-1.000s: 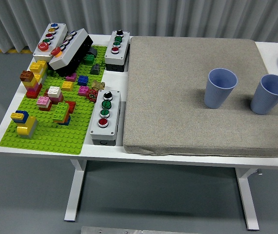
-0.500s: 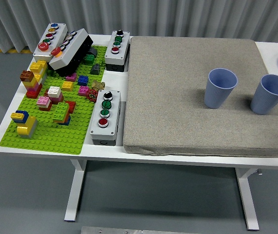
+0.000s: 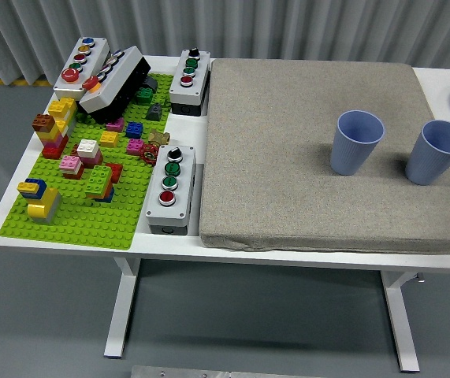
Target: Pick cup pour cup place
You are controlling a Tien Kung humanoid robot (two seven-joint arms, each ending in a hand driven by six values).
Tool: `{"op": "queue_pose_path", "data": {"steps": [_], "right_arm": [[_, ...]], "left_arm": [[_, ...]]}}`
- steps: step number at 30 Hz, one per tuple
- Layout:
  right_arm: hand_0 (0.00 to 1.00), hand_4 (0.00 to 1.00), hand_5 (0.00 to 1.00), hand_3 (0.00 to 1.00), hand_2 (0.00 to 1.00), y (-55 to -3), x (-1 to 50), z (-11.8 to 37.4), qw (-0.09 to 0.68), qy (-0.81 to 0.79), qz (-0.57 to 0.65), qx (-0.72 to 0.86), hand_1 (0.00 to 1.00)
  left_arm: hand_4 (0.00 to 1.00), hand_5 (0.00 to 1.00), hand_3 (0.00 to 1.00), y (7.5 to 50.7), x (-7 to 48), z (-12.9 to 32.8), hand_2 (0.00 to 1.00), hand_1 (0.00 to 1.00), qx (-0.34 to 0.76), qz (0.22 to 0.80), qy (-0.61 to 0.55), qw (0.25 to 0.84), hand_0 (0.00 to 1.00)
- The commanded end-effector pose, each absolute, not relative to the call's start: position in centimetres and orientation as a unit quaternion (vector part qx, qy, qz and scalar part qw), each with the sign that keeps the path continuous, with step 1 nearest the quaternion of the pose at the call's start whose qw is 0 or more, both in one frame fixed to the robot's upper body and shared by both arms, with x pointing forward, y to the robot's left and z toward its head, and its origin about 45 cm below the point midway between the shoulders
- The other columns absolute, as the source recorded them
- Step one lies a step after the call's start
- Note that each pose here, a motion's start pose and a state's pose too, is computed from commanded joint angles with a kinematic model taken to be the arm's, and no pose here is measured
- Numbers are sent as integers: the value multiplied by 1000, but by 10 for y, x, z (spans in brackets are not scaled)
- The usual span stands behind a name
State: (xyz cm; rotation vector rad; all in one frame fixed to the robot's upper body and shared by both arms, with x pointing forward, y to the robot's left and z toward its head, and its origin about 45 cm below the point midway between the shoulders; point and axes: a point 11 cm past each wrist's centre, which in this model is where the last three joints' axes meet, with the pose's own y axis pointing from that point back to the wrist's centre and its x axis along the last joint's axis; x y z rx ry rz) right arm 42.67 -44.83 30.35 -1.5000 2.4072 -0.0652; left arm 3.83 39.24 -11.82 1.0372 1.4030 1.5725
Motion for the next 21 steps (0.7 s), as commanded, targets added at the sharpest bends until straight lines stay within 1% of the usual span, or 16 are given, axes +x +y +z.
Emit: {"op": "queue_pose_path", "data": {"steps": [21], "right_arm": [[857, 849, 998, 861, 873, -451, 426, 301, 151, 839, -16, -522, 824]], "left_arm": [[643, 881, 807, 392, 39, -118, 925, 865, 409, 616, 549, 388, 857]]}}
